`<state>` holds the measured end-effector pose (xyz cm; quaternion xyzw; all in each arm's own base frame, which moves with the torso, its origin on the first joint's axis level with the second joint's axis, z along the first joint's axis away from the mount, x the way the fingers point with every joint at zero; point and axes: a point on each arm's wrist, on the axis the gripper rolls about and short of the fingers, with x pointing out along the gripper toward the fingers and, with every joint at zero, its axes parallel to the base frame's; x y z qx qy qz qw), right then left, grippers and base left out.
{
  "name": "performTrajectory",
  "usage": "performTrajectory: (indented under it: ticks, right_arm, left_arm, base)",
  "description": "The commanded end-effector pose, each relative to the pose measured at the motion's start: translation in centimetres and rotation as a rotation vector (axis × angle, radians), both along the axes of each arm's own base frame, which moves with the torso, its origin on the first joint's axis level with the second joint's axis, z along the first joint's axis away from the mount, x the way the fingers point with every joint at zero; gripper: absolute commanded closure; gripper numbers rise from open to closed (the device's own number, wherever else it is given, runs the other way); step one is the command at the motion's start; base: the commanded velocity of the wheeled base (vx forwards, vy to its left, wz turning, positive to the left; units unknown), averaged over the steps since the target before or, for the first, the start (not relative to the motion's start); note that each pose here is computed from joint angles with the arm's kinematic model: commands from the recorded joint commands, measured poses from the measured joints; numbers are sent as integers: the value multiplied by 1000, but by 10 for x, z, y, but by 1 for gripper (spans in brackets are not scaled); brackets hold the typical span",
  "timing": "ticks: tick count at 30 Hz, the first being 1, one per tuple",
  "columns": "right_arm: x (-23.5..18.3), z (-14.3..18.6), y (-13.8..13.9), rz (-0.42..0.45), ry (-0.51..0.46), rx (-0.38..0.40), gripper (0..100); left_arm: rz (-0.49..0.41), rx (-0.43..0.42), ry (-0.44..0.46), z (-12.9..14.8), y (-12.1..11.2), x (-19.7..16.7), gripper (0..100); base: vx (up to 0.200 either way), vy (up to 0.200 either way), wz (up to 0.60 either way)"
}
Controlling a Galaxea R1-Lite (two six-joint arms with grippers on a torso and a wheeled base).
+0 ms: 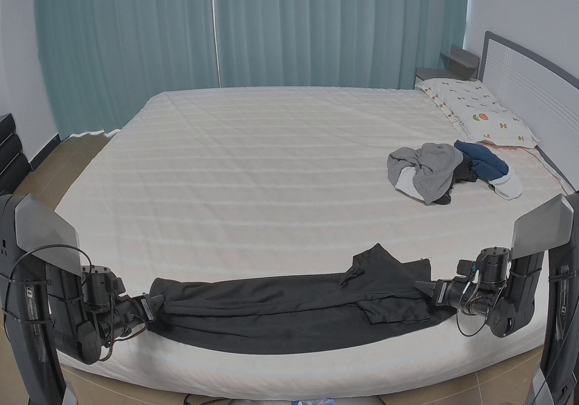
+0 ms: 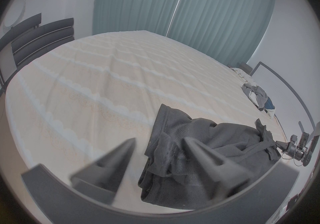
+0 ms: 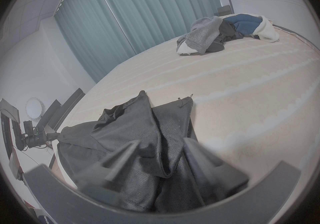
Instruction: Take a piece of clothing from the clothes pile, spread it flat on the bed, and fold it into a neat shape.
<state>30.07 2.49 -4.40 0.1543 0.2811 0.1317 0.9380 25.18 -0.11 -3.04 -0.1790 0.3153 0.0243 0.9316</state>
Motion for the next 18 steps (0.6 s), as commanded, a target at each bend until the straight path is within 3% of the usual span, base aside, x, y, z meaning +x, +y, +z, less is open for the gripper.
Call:
performTrajectory:
  ticks: [1, 9, 14, 15, 18]
  right_arm:
    - [2, 8, -4, -23, -22, 22, 0]
    - [17, 40, -4, -81, -103, 146, 0]
    - [32, 35, 0, -141, -29, 278, 0]
    - [38, 32, 1, -176, 6, 337, 0]
    - [46, 26, 2, -211, 86, 380, 0]
  left_arm:
    - [3, 0, 7, 1, 1, -3, 0]
    - [34, -17, -83, 22, 7, 1, 0]
    - [96, -126, -165, 34, 8, 19, 0]
    - [122, -176, -186, 36, 7, 27, 0]
    - [157, -231, -163, 34, 7, 46, 0]
  base:
    - [0, 0, 0]
    - [0, 0, 0]
    - [0, 0, 0]
    - [0, 0, 0]
    - [0, 0, 0]
